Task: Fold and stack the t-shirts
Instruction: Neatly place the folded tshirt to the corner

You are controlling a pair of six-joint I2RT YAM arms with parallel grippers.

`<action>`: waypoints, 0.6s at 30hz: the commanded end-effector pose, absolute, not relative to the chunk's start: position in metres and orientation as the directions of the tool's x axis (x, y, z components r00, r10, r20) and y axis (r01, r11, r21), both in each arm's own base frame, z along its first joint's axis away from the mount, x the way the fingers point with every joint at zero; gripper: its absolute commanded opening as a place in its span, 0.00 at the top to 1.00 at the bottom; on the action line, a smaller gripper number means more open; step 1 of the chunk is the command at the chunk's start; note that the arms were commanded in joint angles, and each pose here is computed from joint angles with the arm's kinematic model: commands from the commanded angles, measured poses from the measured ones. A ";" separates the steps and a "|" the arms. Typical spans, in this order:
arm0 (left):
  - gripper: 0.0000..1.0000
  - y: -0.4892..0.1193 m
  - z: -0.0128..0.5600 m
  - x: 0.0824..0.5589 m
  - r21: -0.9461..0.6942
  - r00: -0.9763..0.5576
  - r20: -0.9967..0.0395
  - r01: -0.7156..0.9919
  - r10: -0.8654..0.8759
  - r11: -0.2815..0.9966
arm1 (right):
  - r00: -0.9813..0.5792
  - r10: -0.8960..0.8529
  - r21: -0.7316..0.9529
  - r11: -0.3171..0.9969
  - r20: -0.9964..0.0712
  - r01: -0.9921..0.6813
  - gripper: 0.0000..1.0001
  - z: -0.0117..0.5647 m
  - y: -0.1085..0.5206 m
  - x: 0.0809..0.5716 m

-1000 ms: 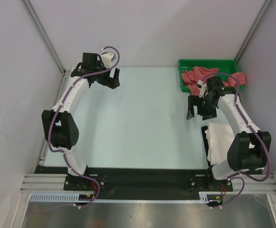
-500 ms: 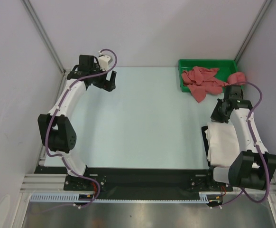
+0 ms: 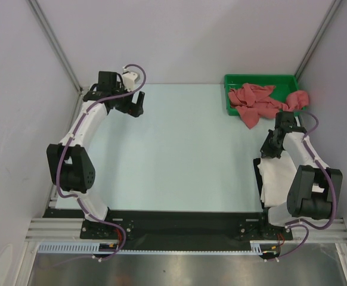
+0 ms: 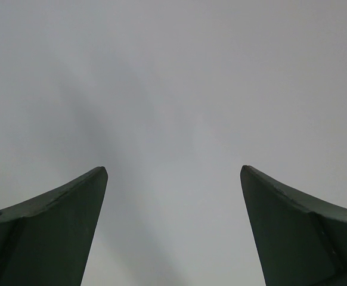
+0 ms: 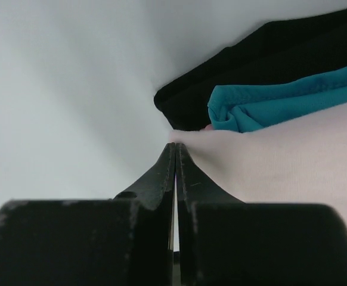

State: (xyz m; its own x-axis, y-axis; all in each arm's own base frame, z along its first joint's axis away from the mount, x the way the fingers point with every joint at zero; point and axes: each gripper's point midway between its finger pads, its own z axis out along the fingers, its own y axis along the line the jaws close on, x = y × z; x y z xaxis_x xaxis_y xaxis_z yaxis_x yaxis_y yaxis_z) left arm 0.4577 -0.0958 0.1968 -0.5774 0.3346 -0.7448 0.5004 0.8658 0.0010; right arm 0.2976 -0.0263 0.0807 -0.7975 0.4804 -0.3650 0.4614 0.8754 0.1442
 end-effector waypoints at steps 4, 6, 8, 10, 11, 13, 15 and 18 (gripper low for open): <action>0.00 -0.083 0.224 0.457 0.052 -0.522 -0.783 0.487 0.338 0.872 | -0.768 0.441 0.259 0.897 -0.465 0.359 1.00 0.105 -0.014 0.329; 0.00 -0.082 0.227 0.457 0.053 -0.520 -0.785 0.486 0.337 0.872 | -0.762 0.389 0.258 0.920 -0.517 0.295 1.00 0.123 -0.015 0.340; 0.00 -0.082 0.231 0.457 0.056 -0.518 -0.786 0.484 0.337 0.873 | -0.732 0.359 0.250 0.933 -0.579 0.259 0.74 0.150 -0.020 0.352; 0.00 -0.081 0.237 0.453 0.059 -0.519 -0.784 0.485 0.342 0.872 | -0.698 0.324 0.259 0.945 -0.639 0.201 0.50 0.179 -0.021 0.355; 0.00 -0.080 0.239 0.451 0.064 -0.517 -0.783 0.486 0.346 0.871 | -0.683 0.313 0.283 0.946 -0.660 0.161 0.28 0.192 -0.015 0.357; 0.00 -0.080 0.246 0.443 0.075 -0.500 -0.789 0.497 0.356 0.865 | -0.625 0.294 0.292 0.950 -0.723 0.108 0.15 0.223 -0.010 0.357; 0.00 -0.080 0.244 0.436 0.076 -0.496 -0.789 0.505 0.361 0.860 | -0.592 0.289 0.298 0.951 -0.752 0.086 0.00 0.240 -0.007 0.351; 0.00 -0.080 0.245 0.419 0.064 -0.499 -0.789 0.513 0.358 0.856 | -0.578 0.283 0.295 0.952 -0.766 0.075 0.00 0.247 -0.006 0.342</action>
